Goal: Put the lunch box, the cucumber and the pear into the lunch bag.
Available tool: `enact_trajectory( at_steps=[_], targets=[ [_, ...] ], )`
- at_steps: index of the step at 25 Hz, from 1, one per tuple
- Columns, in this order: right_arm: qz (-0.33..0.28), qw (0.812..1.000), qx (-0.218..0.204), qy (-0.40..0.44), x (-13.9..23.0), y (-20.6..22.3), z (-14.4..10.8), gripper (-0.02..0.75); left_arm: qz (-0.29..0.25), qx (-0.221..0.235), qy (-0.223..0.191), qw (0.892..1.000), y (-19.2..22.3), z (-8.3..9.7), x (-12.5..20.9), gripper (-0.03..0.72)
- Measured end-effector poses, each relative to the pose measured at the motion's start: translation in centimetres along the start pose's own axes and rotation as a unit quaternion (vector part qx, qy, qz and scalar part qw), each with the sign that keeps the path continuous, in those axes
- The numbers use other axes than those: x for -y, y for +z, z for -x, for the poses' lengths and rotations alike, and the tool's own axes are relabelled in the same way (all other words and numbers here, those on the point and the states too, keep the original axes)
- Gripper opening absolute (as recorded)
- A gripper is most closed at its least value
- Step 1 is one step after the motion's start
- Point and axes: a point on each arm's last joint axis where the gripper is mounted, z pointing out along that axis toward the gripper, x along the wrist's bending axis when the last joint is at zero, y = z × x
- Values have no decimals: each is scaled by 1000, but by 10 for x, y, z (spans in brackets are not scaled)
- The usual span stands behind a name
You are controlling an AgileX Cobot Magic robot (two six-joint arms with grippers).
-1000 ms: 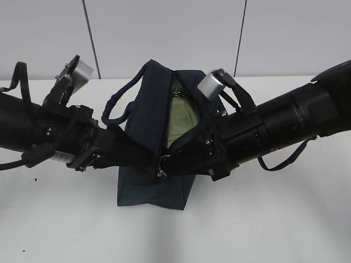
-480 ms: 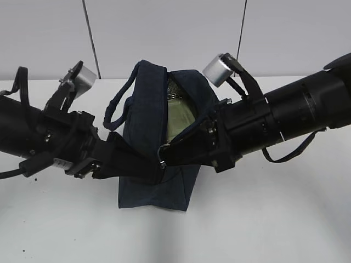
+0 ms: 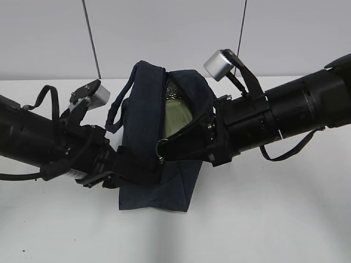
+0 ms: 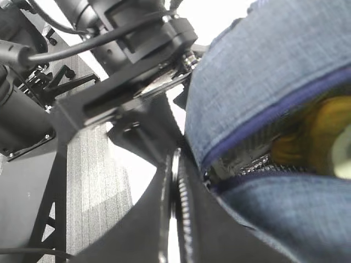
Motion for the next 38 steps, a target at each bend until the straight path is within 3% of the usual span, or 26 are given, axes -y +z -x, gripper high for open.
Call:
enact_trajectory(
  at_steps=[4,8,19,32,38],
  targets=[
    [2,1000,6,2,0,0,1,6,3,-4,0,1000,0,0,0,164],
    [13,1000,15,9,-2,0,3,6,6,-8,-1,1000,1,-1,-1,65],
    [42,998,35,-31,-32,-5,7,6,-9,-31,27,999,0,-5,1,46],
    [57,990,119,-57,-54,-12,22,6,-34,-40,63,997,0,-7,5,36],
    [66,987,127,-71,-66,-8,33,6,-45,-35,74,996,-1,-7,6,8]
  ],
)
